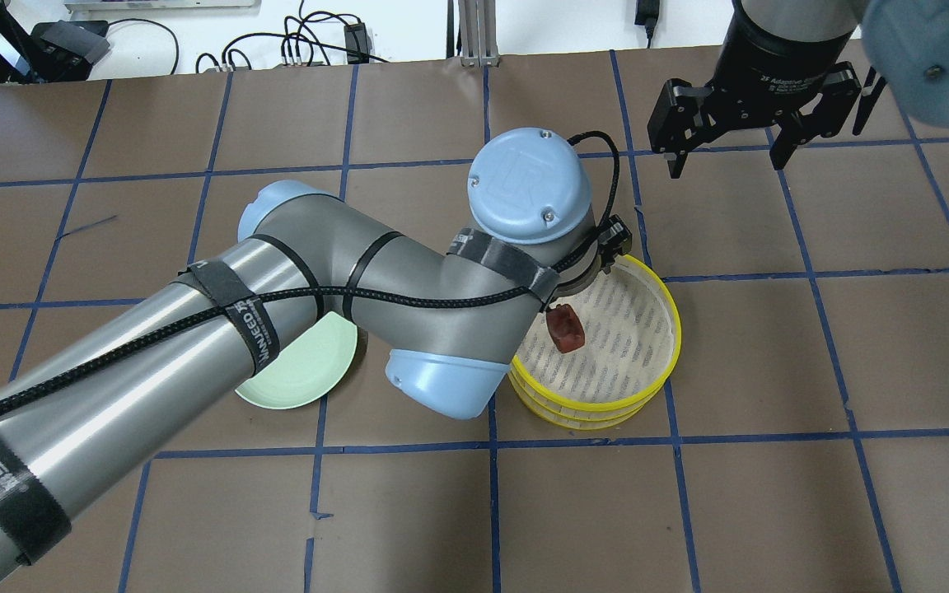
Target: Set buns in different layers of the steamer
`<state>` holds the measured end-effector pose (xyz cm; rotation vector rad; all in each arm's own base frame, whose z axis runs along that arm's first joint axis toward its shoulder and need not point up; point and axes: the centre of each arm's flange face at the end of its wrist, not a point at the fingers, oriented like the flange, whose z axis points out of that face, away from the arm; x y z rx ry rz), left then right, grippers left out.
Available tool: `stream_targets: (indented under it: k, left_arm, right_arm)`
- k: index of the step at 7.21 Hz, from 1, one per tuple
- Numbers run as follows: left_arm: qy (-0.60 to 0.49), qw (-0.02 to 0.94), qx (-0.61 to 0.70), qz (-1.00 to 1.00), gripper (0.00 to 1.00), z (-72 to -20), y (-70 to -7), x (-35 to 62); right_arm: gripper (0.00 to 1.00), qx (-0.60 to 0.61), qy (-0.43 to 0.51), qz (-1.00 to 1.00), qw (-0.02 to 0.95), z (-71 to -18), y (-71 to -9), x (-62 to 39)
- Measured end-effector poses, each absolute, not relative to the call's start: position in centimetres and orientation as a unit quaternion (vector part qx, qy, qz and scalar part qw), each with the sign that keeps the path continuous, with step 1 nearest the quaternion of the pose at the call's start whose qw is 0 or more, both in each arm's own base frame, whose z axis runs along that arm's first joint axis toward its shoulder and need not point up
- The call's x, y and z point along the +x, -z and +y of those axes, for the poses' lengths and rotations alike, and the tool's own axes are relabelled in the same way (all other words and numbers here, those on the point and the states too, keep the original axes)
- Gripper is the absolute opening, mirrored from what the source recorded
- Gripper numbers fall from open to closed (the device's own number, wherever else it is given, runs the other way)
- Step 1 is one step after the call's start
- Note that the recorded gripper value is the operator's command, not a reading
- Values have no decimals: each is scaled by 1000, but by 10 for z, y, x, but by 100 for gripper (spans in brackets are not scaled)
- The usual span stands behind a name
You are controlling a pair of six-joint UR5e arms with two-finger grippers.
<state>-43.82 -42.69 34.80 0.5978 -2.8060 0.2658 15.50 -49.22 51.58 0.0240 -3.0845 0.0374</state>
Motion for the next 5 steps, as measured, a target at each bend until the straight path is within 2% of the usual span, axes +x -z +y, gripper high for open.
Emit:
stream_targets:
  k: [3, 5]
  left_arm:
    - [-110, 85, 12, -990, 100, -482, -362, -354]
    - [-96, 56, -56, -992, 100, -510, -371, -291]
  right_arm:
    - [100, 10, -14, -999, 29, -492, -517, 155]
    - [100, 11, -16, -999, 28, -491, -518, 156]
